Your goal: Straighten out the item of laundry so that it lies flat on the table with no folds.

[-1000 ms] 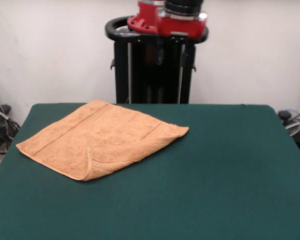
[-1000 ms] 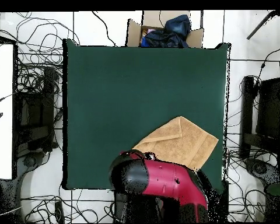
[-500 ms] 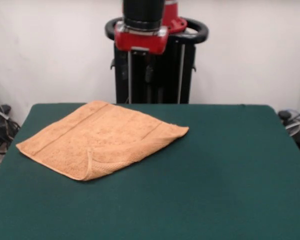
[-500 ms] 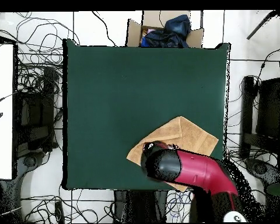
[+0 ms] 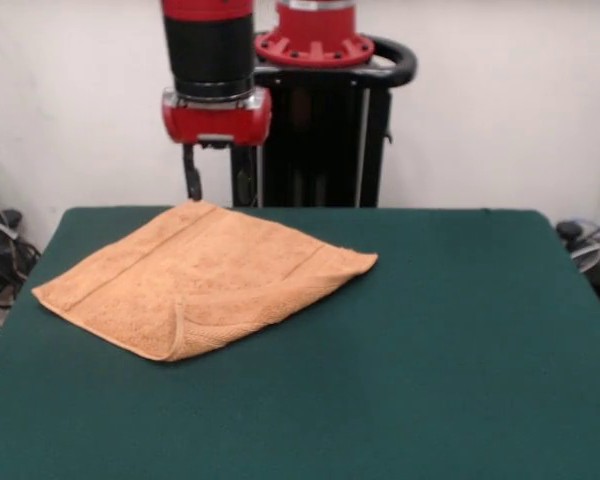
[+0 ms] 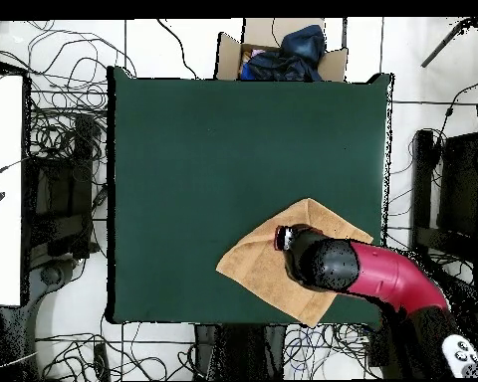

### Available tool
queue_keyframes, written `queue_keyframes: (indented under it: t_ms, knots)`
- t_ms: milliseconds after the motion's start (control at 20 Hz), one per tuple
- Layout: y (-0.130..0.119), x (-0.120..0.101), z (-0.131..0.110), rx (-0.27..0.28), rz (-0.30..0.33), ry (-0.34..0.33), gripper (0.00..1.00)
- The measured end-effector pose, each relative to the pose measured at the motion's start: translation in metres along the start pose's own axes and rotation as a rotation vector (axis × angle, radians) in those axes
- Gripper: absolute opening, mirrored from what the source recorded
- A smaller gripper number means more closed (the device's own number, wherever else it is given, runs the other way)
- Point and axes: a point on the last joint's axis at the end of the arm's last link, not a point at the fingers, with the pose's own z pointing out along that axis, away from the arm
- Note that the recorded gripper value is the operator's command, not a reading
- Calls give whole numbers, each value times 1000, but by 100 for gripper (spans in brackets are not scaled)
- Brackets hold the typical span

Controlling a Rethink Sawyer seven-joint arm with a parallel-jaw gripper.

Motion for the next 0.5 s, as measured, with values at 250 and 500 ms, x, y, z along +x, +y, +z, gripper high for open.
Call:
queue_keyframes:
  t_ms: [250,500]
  knots:
    - [-13,-14,6,-37,-45,-34,100]
    - [-14,-32,8,-62,-144,-80,100]
